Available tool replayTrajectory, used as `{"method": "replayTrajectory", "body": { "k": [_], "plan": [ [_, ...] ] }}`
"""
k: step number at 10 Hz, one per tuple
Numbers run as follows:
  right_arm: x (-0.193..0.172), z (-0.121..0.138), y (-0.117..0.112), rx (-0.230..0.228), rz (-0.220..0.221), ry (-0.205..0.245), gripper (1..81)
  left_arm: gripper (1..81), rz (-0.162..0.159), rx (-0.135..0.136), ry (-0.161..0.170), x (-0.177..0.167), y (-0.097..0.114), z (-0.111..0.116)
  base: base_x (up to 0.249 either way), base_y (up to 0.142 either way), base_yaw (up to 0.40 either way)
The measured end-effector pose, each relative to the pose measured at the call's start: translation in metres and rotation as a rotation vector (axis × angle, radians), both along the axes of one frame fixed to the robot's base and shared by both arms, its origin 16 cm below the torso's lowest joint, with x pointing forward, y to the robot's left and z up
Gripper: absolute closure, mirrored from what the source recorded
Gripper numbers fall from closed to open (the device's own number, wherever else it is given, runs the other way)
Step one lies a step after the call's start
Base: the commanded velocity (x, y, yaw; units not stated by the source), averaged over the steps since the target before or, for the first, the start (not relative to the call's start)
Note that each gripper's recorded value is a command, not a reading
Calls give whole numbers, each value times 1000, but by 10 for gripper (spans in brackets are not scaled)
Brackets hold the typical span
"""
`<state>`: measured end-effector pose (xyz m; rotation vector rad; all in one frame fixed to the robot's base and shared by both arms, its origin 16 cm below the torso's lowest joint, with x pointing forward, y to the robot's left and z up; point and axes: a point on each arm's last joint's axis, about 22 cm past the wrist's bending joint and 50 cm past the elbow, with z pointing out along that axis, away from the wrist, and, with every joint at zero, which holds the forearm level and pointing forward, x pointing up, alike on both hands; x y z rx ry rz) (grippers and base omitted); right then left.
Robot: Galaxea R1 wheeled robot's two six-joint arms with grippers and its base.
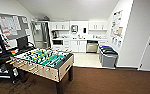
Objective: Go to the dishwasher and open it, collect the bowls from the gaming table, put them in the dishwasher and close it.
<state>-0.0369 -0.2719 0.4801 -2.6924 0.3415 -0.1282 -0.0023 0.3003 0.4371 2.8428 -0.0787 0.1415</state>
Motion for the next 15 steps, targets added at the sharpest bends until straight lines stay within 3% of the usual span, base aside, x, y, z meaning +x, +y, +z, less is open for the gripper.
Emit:
{"method": "replayTrajectory", "body": {
  "k": [9,13,15],
  "plan": [
    [0,-2,-1,-5,0,0,811,811,-4,-27,-3,2,-22,-1,162,-96,0],
    [0,-2,4,2,1,2,811,811,-4,-26,3,-1,-23,-2,171,-99,0],
    [7,-3,-6,-15,0,-6,811,811,-5,-56,-5,4,-45,-1,176,-99,0]
  ]
}}
